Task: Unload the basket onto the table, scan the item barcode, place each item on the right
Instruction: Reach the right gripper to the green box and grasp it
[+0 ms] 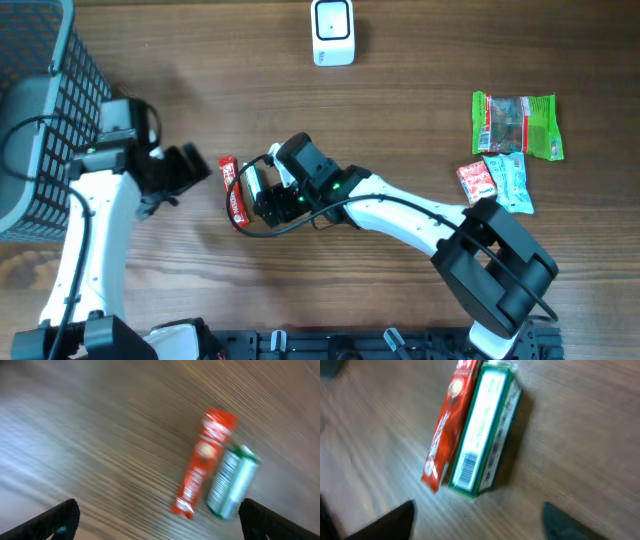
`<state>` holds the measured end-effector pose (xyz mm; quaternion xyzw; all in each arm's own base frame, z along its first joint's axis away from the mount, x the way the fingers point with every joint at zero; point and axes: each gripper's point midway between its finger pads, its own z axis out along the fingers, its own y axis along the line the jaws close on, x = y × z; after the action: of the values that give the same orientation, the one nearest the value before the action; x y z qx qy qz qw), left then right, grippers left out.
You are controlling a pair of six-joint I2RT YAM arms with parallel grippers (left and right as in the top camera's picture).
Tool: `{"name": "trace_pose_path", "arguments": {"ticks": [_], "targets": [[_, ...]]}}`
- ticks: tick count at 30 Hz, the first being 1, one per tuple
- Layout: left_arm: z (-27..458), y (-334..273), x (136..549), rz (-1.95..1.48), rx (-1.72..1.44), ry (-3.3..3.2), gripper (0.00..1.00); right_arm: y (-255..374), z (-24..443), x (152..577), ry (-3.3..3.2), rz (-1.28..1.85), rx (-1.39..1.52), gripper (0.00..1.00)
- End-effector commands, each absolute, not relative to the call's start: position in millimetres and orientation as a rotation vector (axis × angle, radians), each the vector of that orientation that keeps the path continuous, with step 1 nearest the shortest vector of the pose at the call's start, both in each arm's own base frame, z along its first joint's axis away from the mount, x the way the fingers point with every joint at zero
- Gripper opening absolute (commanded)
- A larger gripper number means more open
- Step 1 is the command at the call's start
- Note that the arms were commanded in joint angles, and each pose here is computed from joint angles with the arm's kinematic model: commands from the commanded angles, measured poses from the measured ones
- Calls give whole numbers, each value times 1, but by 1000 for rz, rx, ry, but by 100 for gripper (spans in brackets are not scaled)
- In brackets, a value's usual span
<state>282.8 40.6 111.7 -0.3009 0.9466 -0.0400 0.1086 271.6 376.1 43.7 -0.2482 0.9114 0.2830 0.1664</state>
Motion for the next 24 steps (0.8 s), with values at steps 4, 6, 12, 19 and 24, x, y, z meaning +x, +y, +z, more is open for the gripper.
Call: {"name": "trace_pose_path", "arguments": {"ticks": [4,6,12,19,24], "targets": [[114,93,270,31,-1118,2676,100,381,54,297,2383,431,-625,59],[114,93,270,32,-1118,2677,100,389,61,298,2340,439,-616,56],[114,93,270,32,-1118,2677,100,402,60,305,2297,487,-601,56],[114,93,270,32,-1117,2676,100,413,24,298,2336,539,-650,54],[114,93,270,32,-1118,2677,100,414,15,296,2356,548,-656,45]]}}
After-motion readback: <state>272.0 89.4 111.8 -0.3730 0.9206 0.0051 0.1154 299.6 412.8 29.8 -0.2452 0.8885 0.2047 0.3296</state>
